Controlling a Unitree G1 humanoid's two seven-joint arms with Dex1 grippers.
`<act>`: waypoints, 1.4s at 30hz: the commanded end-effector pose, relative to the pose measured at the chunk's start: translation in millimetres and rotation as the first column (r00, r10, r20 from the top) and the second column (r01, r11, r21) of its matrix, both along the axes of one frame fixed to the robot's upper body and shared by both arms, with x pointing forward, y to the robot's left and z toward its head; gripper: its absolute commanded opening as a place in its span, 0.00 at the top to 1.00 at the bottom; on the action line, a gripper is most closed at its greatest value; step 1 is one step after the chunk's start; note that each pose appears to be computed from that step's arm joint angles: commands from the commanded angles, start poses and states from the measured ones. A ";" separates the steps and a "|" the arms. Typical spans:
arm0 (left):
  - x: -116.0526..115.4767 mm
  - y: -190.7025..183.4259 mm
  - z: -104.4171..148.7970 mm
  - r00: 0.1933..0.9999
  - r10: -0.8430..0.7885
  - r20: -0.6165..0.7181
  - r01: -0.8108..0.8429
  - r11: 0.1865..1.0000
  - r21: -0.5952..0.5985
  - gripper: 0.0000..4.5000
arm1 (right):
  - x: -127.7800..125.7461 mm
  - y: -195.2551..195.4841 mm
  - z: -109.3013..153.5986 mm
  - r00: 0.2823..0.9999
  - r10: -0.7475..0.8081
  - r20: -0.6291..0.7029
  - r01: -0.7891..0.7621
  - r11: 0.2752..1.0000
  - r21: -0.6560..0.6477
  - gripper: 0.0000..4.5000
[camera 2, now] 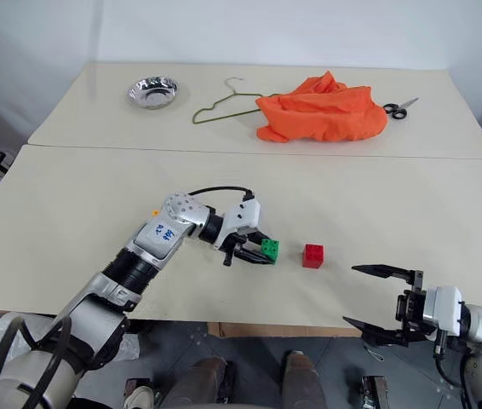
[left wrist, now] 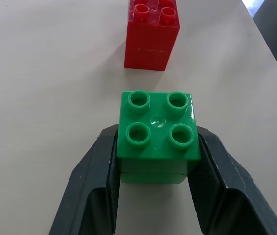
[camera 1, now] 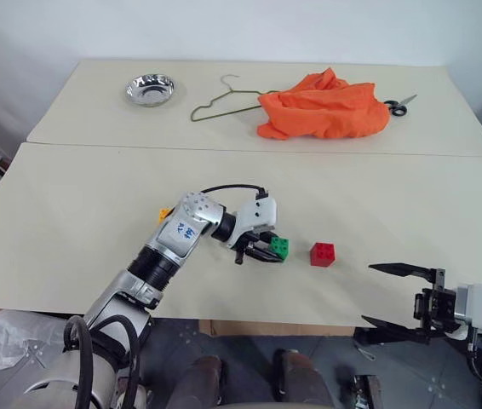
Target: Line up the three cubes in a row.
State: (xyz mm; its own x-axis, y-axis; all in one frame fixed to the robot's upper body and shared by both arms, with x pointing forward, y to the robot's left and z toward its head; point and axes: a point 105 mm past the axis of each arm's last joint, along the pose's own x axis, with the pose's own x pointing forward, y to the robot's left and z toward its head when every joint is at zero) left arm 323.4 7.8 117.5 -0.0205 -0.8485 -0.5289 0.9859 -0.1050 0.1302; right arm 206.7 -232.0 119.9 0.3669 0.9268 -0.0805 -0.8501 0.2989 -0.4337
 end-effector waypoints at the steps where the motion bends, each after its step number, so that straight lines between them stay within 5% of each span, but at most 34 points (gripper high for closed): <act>1: -3.6 5.5 -1.8 1.000 -0.003 0.027 0.002 1.000 0.029 0.66 | 1.4 1.2 8.1 0.999 -0.006 0.047 0.005 1.000 0.006 0.00; 6: -3.9 8.1 -8.1 0.999 0.023 0.032 -0.024 0.999 0.034 0.66 | 6.2 3.7 8.5 0.999 -0.001 0.053 0.000 1.000 0.007 0.00; 15: -7.8 8.3 28.5 0.998 0.026 0.052 -0.022 0.996 -0.086 0.02 | 13.4 8.6 11.1 0.998 0.010 0.056 -0.010 1.000 0.014 0.00; 25: -15.6 116.5 93.0 0.967 0.181 0.178 -0.108 0.929 -0.354 0.01 | 36.8 31.6 22.8 0.998 0.056 0.014 -0.057 0.994 0.095 0.00; 29: -17.3 187.5 94.3 0.866 0.466 0.184 -0.312 0.789 -0.529 0.01 | 45.6 43.7 30.2 0.998 0.060 0.035 -0.064 0.989 0.132 0.00; 32: -25.3 242.1 84.0 0.700 0.689 0.188 -0.485 0.652 -0.583 0.01 | 48.5 53.2 34.1 0.996 0.077 0.053 -0.084 0.984 0.158 0.00; 36: -56.5 300.5 60.6 0.524 0.842 0.130 -0.650 0.493 -0.579 0.01 | 52.2 61.3 40.9 0.993 0.072 0.097 -0.089 0.980 0.180 0.00; 39: -98.8 348.3 18.6 0.339 0.940 0.039 -0.803 0.310 -0.510 0.01 | 51.6 64.7 42.7 0.989 0.082 0.124 -0.103 0.978 0.179 0.00; 42: -116.3 344.6 2.2 0.303 0.953 0.028 -0.824 0.276 -0.495 0.01 | 51.3 64.1 38.7 0.988 0.096 0.117 -0.112 0.984 0.138 0.00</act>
